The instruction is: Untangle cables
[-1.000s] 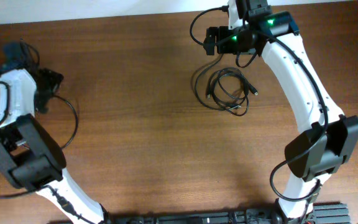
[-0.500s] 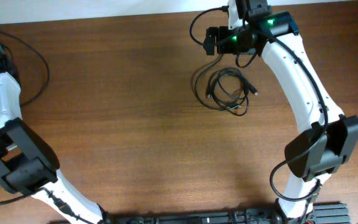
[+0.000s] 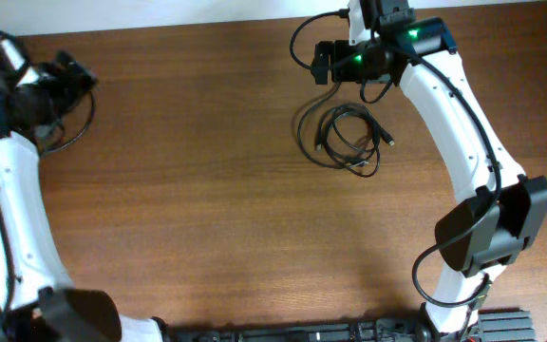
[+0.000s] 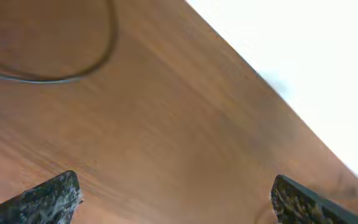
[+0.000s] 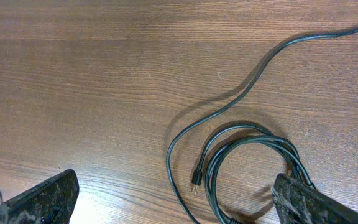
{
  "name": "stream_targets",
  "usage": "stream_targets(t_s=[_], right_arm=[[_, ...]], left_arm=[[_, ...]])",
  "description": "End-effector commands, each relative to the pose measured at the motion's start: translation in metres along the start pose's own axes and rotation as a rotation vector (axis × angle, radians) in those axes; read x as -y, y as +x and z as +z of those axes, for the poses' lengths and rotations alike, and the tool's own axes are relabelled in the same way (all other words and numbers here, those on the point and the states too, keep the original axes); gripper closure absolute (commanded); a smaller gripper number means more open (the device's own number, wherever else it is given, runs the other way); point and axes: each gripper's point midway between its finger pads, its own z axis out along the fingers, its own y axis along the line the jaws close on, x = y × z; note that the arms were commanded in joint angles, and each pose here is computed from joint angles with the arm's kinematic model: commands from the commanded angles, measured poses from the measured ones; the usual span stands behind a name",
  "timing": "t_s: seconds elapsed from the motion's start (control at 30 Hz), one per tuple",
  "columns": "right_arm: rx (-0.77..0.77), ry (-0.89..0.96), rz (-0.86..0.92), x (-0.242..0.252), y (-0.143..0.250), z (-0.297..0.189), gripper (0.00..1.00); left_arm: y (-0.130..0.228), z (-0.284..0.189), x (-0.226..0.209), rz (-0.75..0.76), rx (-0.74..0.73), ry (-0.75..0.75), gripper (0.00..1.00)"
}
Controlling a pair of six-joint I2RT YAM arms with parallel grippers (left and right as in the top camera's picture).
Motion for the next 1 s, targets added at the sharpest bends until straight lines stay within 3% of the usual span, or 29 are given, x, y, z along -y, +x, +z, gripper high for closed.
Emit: stream_targets(t_s=[0.0, 0.3, 0.5, 0.6, 0.73, 0.8, 0.97], right_arm=[[0.004, -0.008, 0.003, -0.003, 0.0, -0.002, 0.02], [0.004, -0.008, 0.003, -0.003, 0.0, -0.002, 0.02], [0.004, -0.008, 0.003, -0.003, 0.0, -0.002, 0.02], [0.004, -0.008, 0.003, -0.003, 0.0, -0.002, 0.01], [0.004, -0.008, 0.003, -0.003, 0.0, -0.002, 0.02], [0.004, -0.008, 0.003, -0.003, 0.0, -0.002, 0.01], [0.004, -0.008, 0.003, -0.003, 0.0, -0.002, 0.02]], left_arm=[[0.029, -0.029, 0.047, 0.223, -0.016, 0.084, 0.01], [0.07, -0.088, 0.045, 0.307, -0.067, 0.082, 0.01], [0.094, -0.173, 0.027, 0.365, 0.07, 0.047, 0.01], [0.117, -0.192, 0.016, 0.372, 0.123, 0.069, 0.02], [0.163, -0.166, -0.017, 0.356, 0.079, 0.052, 0.01], [0.183, -0.128, -0.034, 0.254, 0.002, 0.032, 0.01], [0.212, -0.078, -0.026, 0.208, -0.112, 0.167, 0.01]])
